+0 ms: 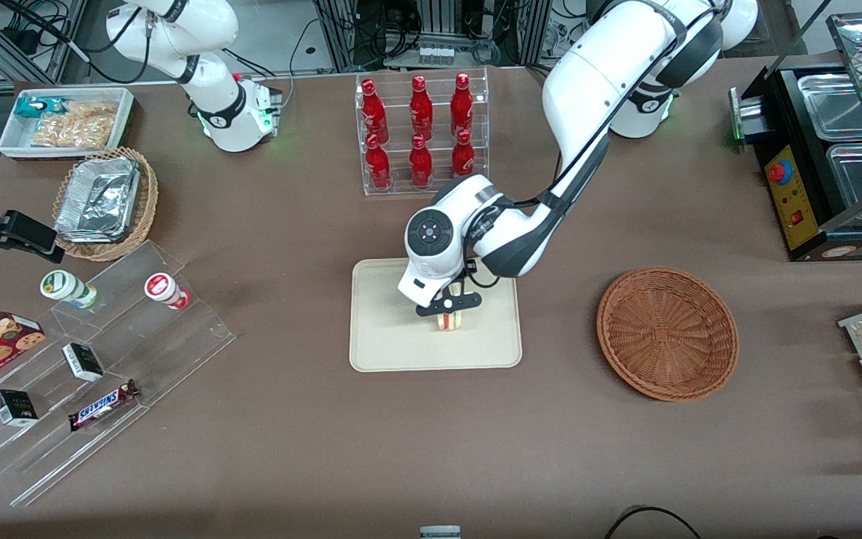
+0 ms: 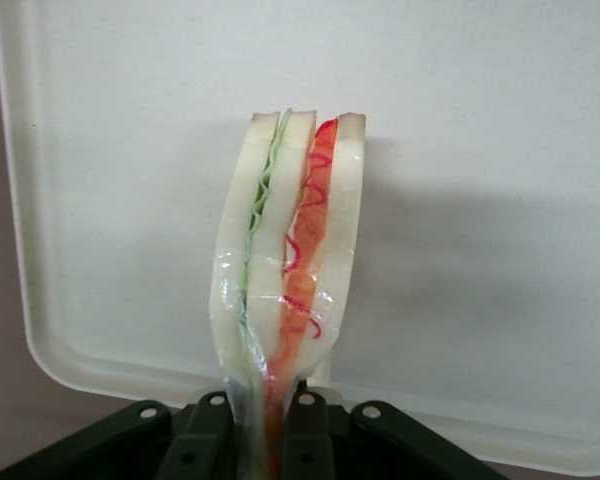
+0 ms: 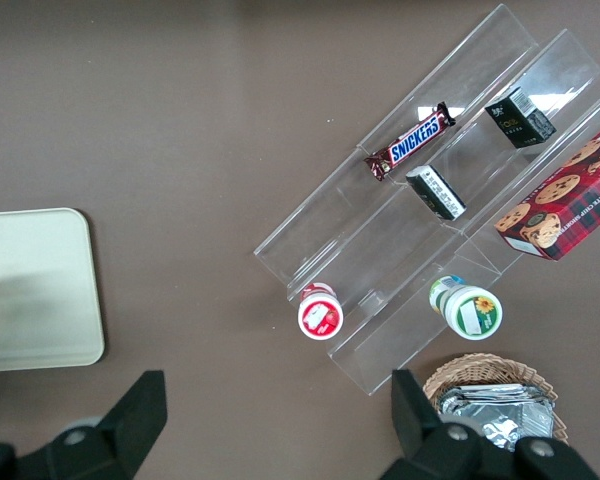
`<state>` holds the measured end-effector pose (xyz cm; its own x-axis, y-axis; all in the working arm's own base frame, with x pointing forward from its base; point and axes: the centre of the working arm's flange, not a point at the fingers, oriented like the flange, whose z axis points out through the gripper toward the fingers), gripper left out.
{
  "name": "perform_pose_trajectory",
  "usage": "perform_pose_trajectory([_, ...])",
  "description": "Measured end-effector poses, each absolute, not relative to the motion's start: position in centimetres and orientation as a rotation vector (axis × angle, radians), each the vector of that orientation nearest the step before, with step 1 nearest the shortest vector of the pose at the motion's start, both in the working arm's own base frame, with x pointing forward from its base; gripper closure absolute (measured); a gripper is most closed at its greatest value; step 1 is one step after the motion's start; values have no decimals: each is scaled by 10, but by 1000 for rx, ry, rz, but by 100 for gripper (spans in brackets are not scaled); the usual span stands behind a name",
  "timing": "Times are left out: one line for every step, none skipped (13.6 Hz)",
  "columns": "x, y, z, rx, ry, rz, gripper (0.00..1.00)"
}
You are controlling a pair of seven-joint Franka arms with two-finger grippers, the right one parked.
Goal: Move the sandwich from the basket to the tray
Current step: 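Lower the sandwich onto the tray and open the left gripper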
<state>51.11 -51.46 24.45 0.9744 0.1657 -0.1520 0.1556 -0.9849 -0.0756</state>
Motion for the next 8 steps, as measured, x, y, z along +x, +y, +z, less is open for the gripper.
perform_pose_trajectory([513, -517, 242, -3061, -249, 244, 84])
perform_pose_trajectory([514, -518, 240, -3063, -252, 244, 82])
perform_pose_trajectory([516, -518, 239, -3065, -255, 243, 82])
perform_pose_trajectory([517, -518, 239, -3067, -256, 242, 77])
perform_pose_trajectory([518, -519, 239, -3069, -257, 239, 69])
perform_pose_trajectory([519, -519, 240, -3071, -257, 235, 58])
perform_pose_trajectory([520, -519, 241, -3074, -257, 228, 49])
perform_pose_trajectory([521, -519, 243, -3078, -261, 220, 38])
